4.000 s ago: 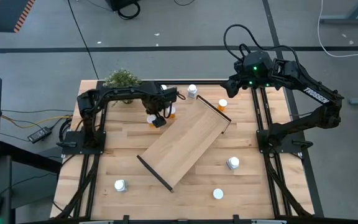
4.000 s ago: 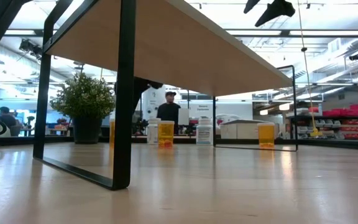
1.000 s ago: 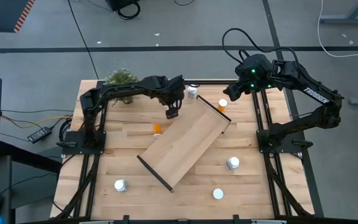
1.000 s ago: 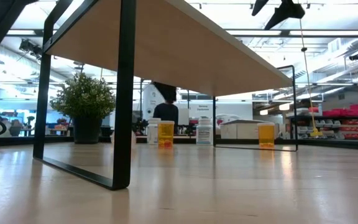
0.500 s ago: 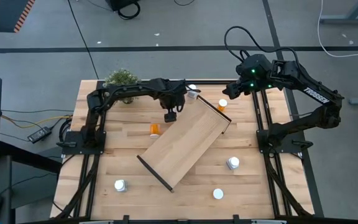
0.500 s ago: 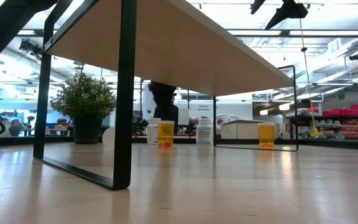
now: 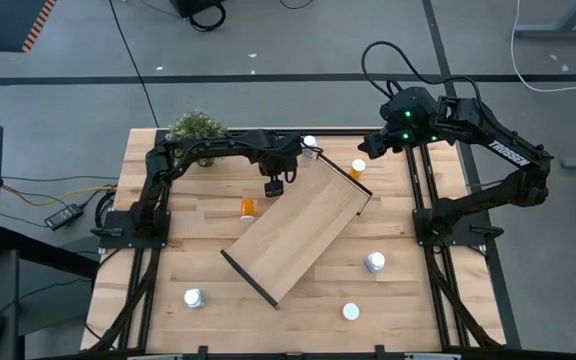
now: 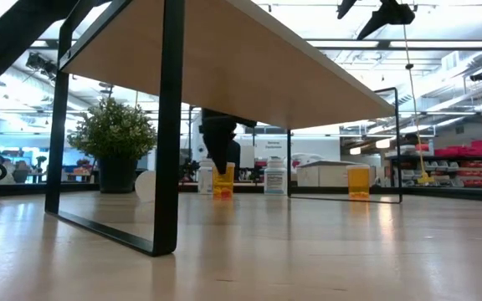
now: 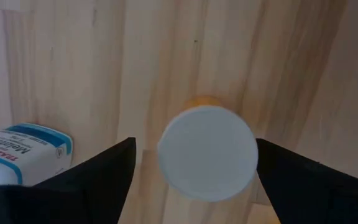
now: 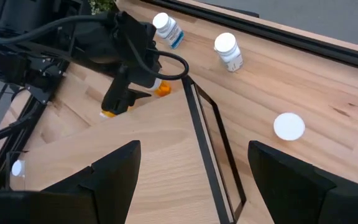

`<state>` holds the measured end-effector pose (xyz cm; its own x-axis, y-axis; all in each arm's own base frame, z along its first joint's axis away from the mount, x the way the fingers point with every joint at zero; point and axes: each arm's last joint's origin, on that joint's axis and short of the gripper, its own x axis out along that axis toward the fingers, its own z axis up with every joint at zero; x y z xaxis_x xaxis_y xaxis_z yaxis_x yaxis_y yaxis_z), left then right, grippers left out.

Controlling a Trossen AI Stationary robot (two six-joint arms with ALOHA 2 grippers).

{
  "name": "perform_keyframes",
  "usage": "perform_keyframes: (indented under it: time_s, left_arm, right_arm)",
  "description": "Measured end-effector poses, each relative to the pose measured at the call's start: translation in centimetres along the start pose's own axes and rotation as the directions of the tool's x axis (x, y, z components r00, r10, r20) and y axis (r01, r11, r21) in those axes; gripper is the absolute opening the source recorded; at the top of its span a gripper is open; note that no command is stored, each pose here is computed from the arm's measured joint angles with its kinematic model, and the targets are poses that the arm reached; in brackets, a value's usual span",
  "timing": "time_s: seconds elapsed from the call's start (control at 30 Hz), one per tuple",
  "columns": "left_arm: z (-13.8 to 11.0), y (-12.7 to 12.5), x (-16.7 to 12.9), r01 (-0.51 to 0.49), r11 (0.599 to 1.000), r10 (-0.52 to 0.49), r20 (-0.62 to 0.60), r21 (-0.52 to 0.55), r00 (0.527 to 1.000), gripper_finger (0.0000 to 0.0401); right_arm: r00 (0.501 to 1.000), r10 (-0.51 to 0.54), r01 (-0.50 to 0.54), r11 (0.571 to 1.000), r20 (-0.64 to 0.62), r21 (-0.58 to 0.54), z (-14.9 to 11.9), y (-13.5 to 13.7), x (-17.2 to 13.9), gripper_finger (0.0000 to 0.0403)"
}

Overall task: Pick and place medicine bottles onto shelf by color
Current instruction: Put the middle orange pill bottle on the shelf

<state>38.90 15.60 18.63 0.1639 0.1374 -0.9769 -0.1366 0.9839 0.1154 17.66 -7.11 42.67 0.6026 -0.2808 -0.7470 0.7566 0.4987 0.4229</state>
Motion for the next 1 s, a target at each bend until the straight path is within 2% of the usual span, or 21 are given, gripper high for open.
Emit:
perform_keyframes:
  time_s: [0.43,0.57,0.77,1.0]
  left_arm:
    - [0.2,-0.1,0.0,0.008,1.0,-0.008,0.019,0.026,1.0,0.0211]
    - [0.1,0.0,0.0,0.009,1.0,-0.009,0.016,0.026,1.0,0.0209]
    - [-0.3,-0.1,-0.4,0.017,1.0,-0.017,-0.018,0.026,1.0,0.0235]
    - [-0.8,0.1,-3.2,0.002,1.0,-0.002,0.017,-0.017,1.0,0.021]
  right_arm:
    - [1.0,0.0,0.0,1.0,0.0,0.0,0.0,0.0,0.0,0.0303]
    - [1.0,0.0,0.0,1.0,0.0,-0.005,0.0,0.0,0.0,0.0303]
    - [1.0,0.0,0.0,1.0,0.0,-0.012,0.0,0.0,0.0,0.0303]
    - [1.0,-0.001,0.001,0.999,0.0,-0.035,0.0,0.0,0.0,0.0303]
